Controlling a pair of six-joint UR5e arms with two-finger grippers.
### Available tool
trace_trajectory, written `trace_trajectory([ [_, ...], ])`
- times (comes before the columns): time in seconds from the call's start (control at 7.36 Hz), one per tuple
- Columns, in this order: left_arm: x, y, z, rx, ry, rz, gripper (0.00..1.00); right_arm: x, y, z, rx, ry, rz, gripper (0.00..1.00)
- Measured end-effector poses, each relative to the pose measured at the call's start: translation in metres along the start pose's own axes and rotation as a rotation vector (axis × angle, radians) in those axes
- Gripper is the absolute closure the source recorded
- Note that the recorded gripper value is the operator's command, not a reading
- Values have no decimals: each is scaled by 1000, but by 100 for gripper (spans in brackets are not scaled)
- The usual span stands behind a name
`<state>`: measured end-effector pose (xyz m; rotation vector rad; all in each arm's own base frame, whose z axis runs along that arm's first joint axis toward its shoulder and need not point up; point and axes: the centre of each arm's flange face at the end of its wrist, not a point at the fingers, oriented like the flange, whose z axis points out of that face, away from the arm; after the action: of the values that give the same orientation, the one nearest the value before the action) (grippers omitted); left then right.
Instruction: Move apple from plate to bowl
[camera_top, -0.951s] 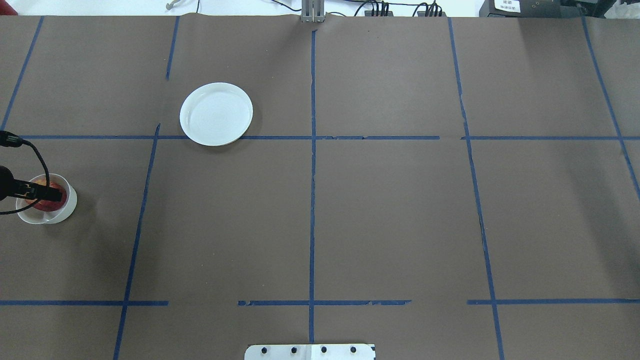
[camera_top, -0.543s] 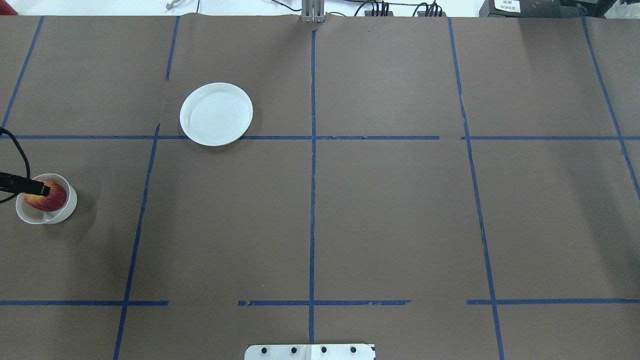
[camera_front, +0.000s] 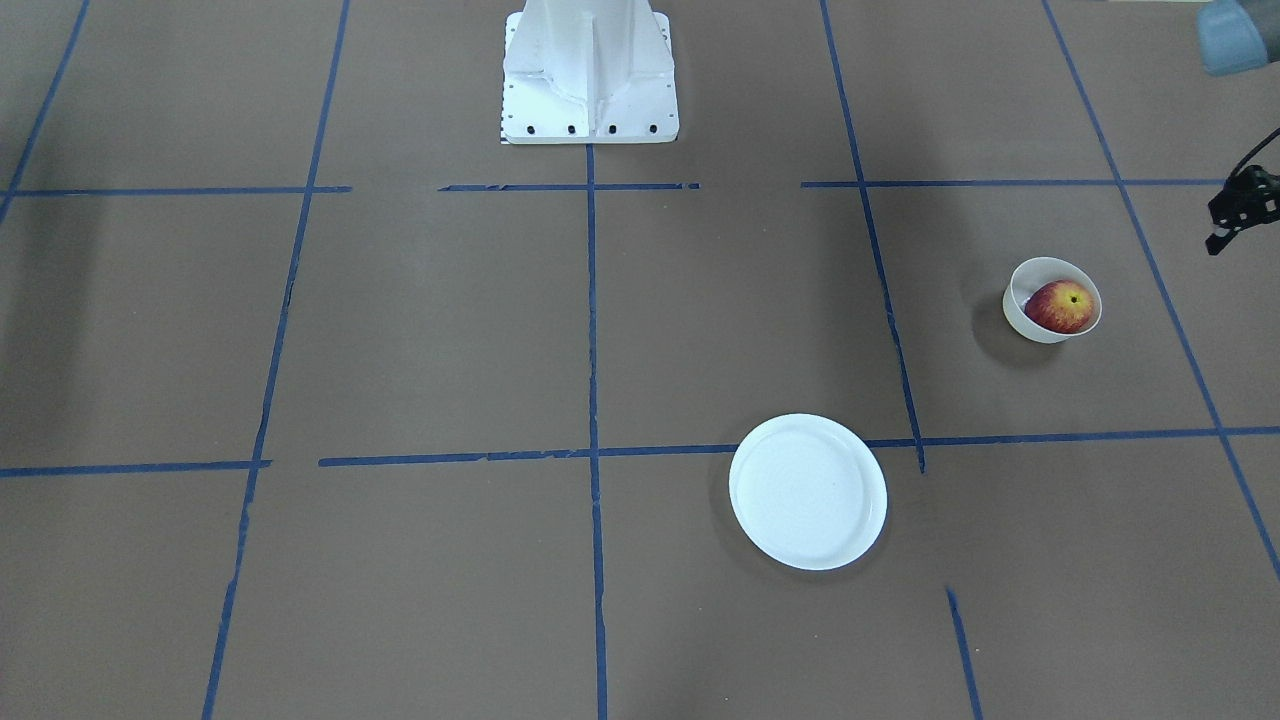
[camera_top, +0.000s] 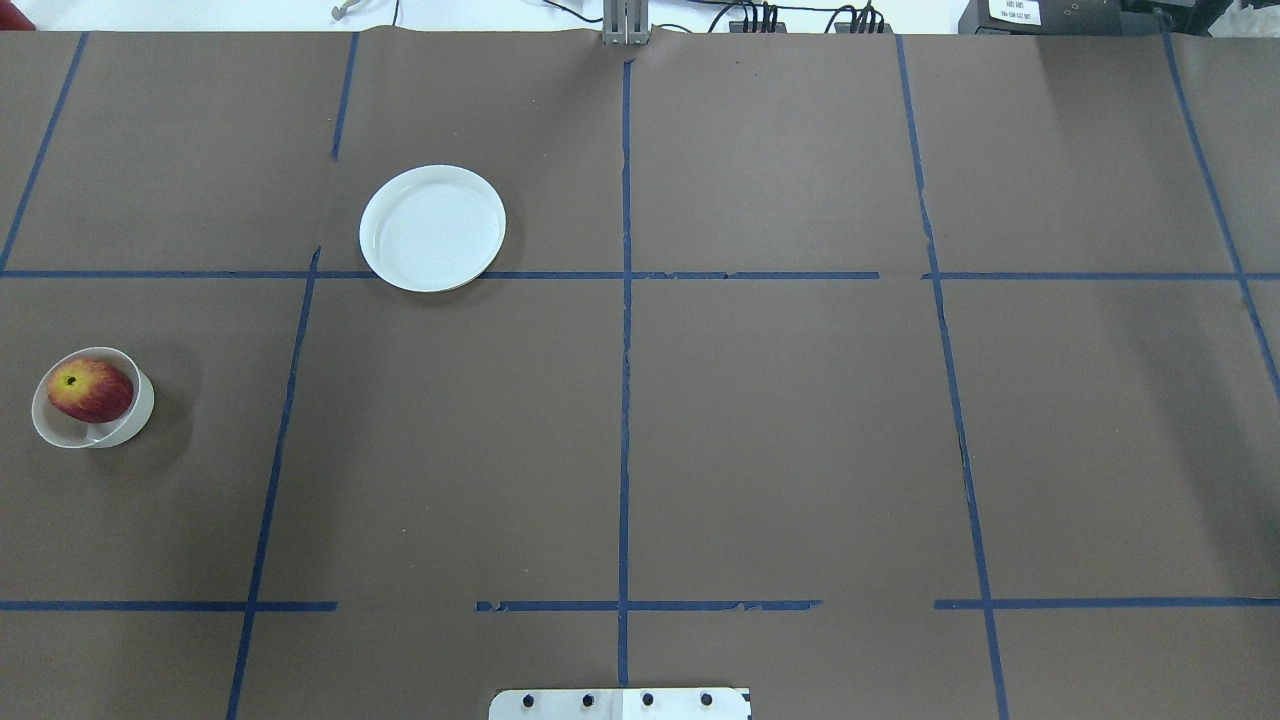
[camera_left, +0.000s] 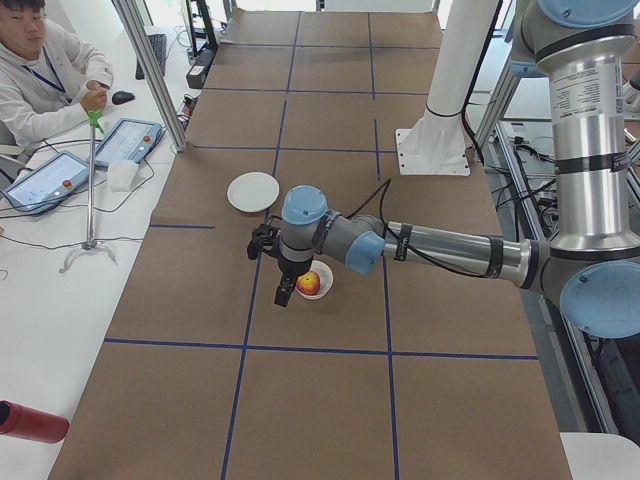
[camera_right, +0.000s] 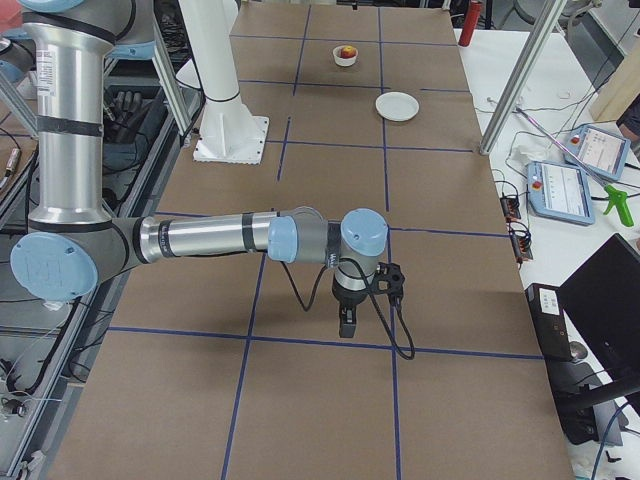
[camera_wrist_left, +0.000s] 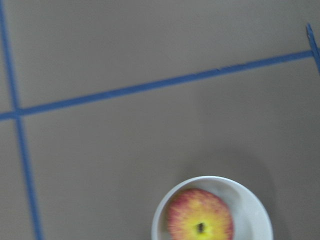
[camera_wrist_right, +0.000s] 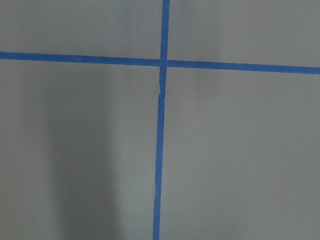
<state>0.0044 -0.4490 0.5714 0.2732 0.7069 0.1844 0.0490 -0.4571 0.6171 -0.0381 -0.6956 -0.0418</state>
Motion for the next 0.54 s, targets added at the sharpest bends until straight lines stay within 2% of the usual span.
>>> trace_trajectory([
  [0.14,-19,3,-9,-1,-1,-19,0,0,0,0,0,0,0,0],
  [0.54,-45,-5,-5,-14,37,-66,0,0,0,0,0,0,1,0],
])
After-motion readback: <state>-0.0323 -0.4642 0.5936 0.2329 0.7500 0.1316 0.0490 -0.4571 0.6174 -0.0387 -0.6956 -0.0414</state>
